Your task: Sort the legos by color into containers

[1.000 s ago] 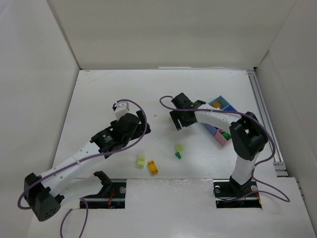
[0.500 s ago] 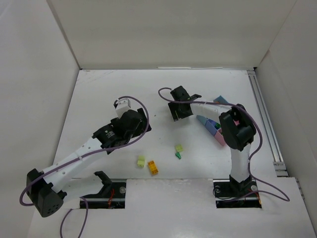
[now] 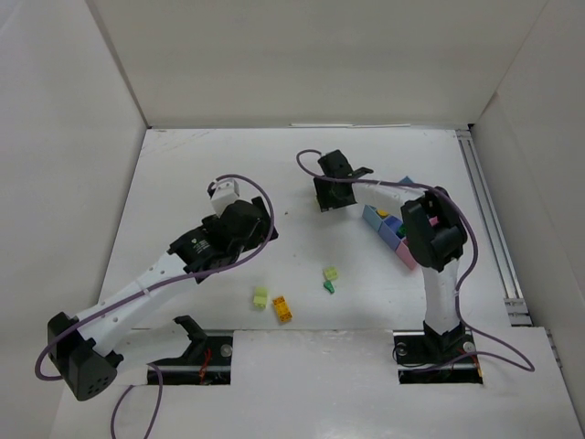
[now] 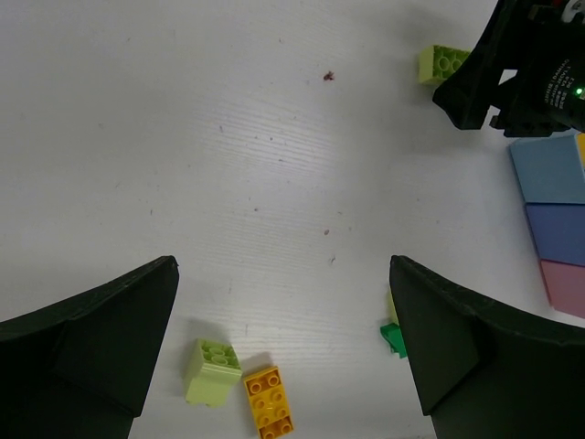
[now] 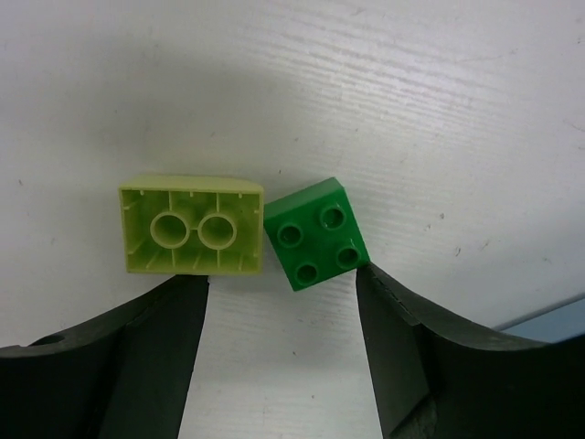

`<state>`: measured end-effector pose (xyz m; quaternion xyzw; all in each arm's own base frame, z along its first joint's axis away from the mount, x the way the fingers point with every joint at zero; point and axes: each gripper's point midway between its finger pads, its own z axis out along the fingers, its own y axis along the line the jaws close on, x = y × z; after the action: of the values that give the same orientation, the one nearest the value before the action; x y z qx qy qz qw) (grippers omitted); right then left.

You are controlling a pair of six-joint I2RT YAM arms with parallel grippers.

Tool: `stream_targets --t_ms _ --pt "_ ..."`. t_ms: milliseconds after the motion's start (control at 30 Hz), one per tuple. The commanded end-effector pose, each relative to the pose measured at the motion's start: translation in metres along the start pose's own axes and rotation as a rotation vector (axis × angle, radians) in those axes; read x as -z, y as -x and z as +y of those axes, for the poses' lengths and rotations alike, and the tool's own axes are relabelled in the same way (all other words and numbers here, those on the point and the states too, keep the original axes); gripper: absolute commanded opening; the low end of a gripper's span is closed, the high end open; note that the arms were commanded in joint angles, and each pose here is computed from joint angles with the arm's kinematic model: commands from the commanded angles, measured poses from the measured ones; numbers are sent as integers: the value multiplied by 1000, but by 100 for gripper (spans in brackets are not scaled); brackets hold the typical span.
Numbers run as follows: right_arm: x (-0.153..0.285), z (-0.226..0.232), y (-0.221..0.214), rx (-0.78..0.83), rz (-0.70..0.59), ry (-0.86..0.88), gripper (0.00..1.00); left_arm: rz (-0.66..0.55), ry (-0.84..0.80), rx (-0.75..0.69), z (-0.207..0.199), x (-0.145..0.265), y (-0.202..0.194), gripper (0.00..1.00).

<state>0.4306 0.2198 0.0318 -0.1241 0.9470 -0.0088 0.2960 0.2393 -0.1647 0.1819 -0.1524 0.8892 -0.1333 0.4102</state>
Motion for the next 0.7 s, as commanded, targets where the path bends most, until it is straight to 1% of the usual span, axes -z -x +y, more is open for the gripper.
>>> stream_targets --t_ms 0,133,200,233,333,400,433,567,600,667 --pt "-12 -9 -4 -43 26 -54 71 -38 2 16 -3 8 16 100" --pt "-12 -20 0 -97 15 -102 71 -45 8 26 -2 7 18 100" --pt "-12 -20 0 -97 15 -103 71 -50 2 30 -3 11 21 100" --pt "-12 -20 0 -97 15 -103 74 -50 1 30 -3 11 21 100" --pt "-13 -27 -6 -76 21 -109 74 -58 7 30 -2 11 22 100" --pt "-15 -26 4 -87 -5 -77 72 -65 13 30 -1 11 23 100" --pt "-19 -28 1 -92 8 -73 71 -65 13 30 -1 11 23 100" --pt "-23 -24 7 -63 -10 -51 71 -70 6 35 -3 12 26 100" --pt "-23 -24 9 -56 -19 -49 67 -70 6 35 -3 12 26 100" --pt "-24 -24 12 -59 -29 -47 63 -70 6 35 -3 12 26 100"
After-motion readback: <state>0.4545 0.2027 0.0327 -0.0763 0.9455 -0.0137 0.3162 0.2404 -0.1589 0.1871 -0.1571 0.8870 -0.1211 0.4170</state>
